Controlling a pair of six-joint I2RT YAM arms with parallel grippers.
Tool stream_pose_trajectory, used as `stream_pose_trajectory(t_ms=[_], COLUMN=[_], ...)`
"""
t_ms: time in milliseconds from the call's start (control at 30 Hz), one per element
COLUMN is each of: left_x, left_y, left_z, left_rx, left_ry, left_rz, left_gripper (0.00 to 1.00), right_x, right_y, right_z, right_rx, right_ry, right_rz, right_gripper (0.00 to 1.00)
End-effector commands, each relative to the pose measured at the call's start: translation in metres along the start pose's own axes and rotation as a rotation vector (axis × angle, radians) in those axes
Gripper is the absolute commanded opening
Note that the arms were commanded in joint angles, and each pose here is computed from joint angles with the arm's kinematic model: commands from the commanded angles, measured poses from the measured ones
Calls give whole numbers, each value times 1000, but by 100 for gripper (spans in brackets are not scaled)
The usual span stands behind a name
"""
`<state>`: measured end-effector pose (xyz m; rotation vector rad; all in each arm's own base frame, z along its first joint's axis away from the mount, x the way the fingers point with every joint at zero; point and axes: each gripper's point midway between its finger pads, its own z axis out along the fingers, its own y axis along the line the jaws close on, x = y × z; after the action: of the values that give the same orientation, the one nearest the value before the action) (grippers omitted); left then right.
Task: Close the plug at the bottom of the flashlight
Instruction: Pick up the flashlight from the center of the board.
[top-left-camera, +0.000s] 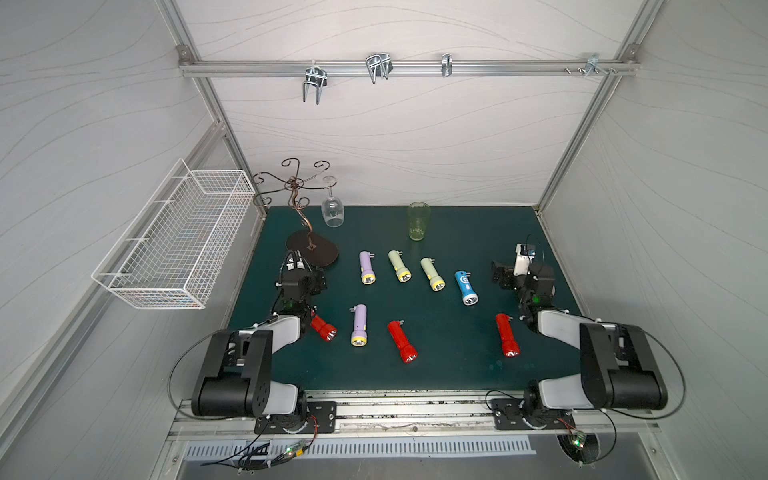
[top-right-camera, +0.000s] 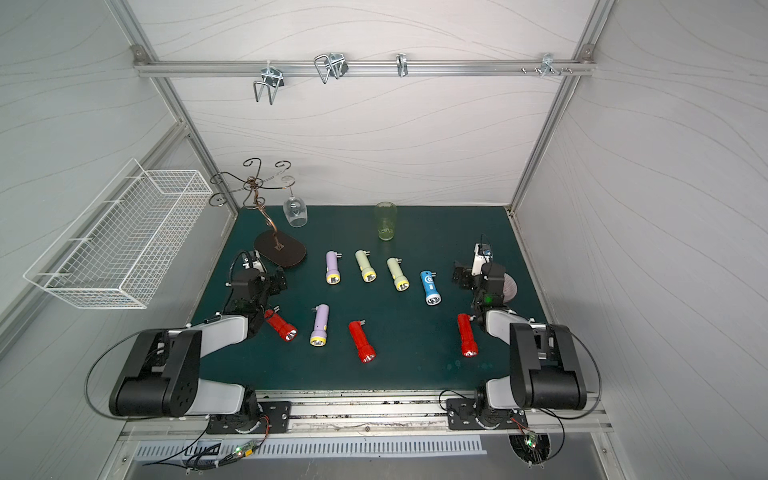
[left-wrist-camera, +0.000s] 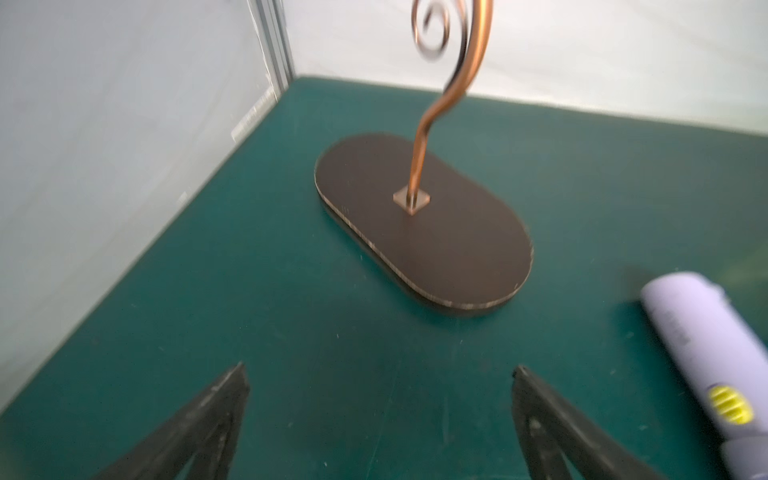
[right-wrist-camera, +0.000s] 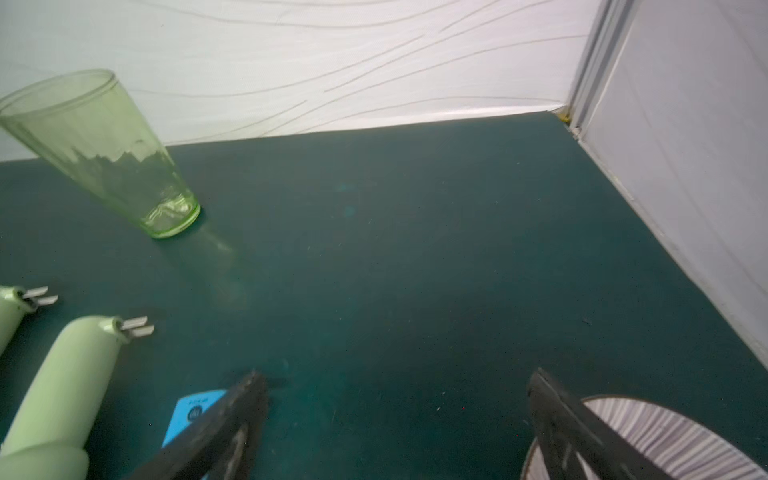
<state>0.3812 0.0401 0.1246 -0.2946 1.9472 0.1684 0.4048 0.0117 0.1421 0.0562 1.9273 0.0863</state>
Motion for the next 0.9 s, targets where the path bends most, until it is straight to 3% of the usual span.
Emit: stream_pose_trajectory(t_ms=[0, 100, 167, 400, 567, 733, 867], left_x=[-26, -33, -37, -33, -18, -17, -24], left_y=[-1, -16, -31, -93, -132, -167, -189], left_z=[-13, -21, -27, -63, -81, -81, -67], left_rx=[-13, 33, 82, 287, 431, 563, 601], left_ry=[-4, 58, 102, 223, 317, 421, 444], left_rz=[-80, -118, -144, -227, -291, -260, -213], left_gripper=[100, 100, 100, 100, 100, 100, 100], right_x=[-21, -28, -17, 28, 49, 68, 81], right_y=[-16, -2, 18, 77, 112, 122, 129], right_z=[-4, -4, -4, -18, -26, -21, -10], right_rx=[110, 80, 39, -50, -159, -143, -147], right_ry=[73, 243, 368, 674, 829, 955, 1013], right_rz=[99, 237, 247, 117, -6, -131, -175], right_gripper=[99, 98, 99, 99, 99, 99, 97])
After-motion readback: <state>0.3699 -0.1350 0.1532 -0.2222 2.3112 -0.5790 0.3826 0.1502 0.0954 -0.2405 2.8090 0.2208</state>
